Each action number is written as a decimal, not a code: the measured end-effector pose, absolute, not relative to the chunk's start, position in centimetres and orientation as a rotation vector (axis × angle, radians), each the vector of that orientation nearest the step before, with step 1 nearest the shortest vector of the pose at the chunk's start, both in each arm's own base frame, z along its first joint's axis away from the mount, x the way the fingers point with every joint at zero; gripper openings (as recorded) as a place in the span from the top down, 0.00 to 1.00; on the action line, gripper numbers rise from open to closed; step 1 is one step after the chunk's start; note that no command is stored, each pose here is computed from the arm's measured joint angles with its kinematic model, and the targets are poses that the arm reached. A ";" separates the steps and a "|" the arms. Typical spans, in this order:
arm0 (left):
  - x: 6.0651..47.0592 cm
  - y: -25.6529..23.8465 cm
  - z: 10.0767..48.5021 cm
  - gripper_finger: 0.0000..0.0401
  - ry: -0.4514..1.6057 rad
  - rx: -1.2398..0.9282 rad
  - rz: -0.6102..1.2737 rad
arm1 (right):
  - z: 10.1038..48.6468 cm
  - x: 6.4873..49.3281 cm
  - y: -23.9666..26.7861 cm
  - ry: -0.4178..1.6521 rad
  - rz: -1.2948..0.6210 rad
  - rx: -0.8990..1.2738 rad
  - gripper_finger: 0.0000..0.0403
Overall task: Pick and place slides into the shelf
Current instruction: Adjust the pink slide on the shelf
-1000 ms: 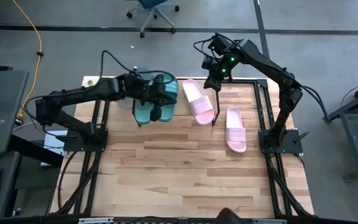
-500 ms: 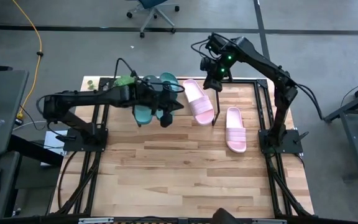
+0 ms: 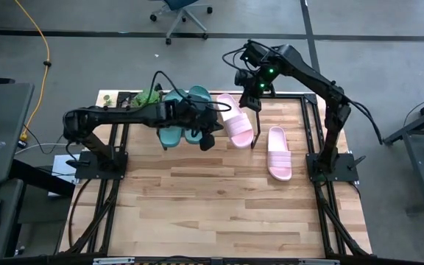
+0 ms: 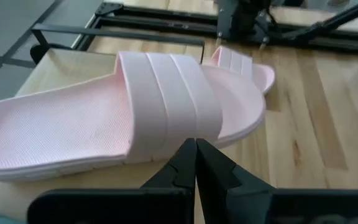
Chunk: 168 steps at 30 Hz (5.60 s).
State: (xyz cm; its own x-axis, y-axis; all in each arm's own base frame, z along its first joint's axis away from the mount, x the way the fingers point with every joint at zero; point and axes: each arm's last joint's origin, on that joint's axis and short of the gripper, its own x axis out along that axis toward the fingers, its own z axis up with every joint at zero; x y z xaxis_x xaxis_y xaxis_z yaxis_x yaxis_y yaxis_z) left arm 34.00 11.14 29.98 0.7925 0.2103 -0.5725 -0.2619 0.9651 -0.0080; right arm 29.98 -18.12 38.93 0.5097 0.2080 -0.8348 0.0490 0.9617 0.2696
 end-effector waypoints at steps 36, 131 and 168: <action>38.1 13.1 28.1 1.00 0.910 0.051 0.388 | 40.7 27.3 -18.8 1.041 -0.065 0.264 0.76; 38.6 16.3 28.0 1.00 0.815 0.128 0.368 | 41.6 27.5 -18.8 0.945 -0.084 0.284 0.76; 39.1 16.6 27.5 1.00 0.811 0.178 0.399 | 41.7 27.7 -18.9 0.925 -0.091 0.279 0.76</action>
